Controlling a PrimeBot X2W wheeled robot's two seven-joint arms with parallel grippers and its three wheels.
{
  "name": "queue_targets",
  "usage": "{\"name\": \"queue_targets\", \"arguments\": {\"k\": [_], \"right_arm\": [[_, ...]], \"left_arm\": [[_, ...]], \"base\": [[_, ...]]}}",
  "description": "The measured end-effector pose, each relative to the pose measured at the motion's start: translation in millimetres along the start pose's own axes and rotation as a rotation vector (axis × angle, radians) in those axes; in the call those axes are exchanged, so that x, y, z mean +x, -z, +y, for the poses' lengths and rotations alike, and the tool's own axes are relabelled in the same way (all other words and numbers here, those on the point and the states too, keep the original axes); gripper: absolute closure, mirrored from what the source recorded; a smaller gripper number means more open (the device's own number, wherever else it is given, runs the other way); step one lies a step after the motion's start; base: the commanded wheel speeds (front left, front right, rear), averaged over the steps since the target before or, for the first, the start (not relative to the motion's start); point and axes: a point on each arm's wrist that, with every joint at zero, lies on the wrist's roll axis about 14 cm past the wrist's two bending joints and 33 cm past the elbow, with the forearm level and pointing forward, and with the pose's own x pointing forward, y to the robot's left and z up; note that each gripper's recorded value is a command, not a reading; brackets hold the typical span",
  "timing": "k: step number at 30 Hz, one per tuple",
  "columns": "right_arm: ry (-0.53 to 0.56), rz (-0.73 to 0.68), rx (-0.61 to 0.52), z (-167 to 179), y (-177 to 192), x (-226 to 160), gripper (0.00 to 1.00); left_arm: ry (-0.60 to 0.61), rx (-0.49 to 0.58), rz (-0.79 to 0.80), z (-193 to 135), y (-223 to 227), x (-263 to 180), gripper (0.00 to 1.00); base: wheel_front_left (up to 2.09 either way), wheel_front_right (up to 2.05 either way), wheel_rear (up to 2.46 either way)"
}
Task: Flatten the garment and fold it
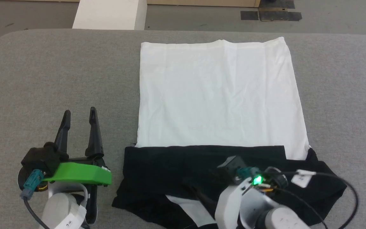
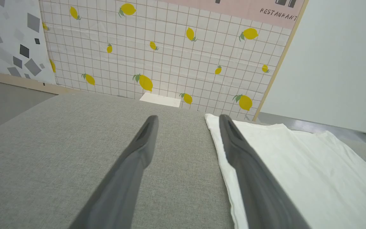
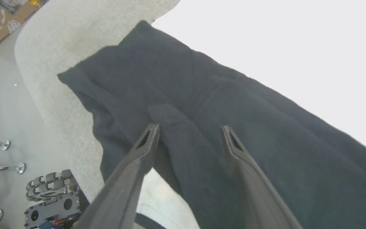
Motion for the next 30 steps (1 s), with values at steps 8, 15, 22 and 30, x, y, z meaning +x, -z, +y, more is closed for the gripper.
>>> {"name": "queue_targets", "arguments": {"k": [8,15,22,30], "right_arm": [[0.173,-0.475,0.071,-62.4,-102.2,-56.9,0.0],[0.442,-0.655,0.071,-134.5,-114.1,-110.0,0.0],[0.568,-0.635,0.068,-173.8,-92.6,-111.8,0.0],[0.652,-0.65,0.065,-205.4,-80.0,-103.6,0.0]], "left_arm": [[0.075,0.024,0.045,-15.3,12.7,6.0,0.0],[0.271,0.171,0.152,-43.8,20.8,51.4,0.0],[0.409,0.282,0.285,-59.4,28.8,119.3,0.0],[0.415,0.299,0.502,-54.3,67.4,183.7,0.0]], "base": [[0.0,0.0,0.0],[0.0,0.0,0.0],[0.0,0.0,0.0],[0.0,0.0,0.0]]}}
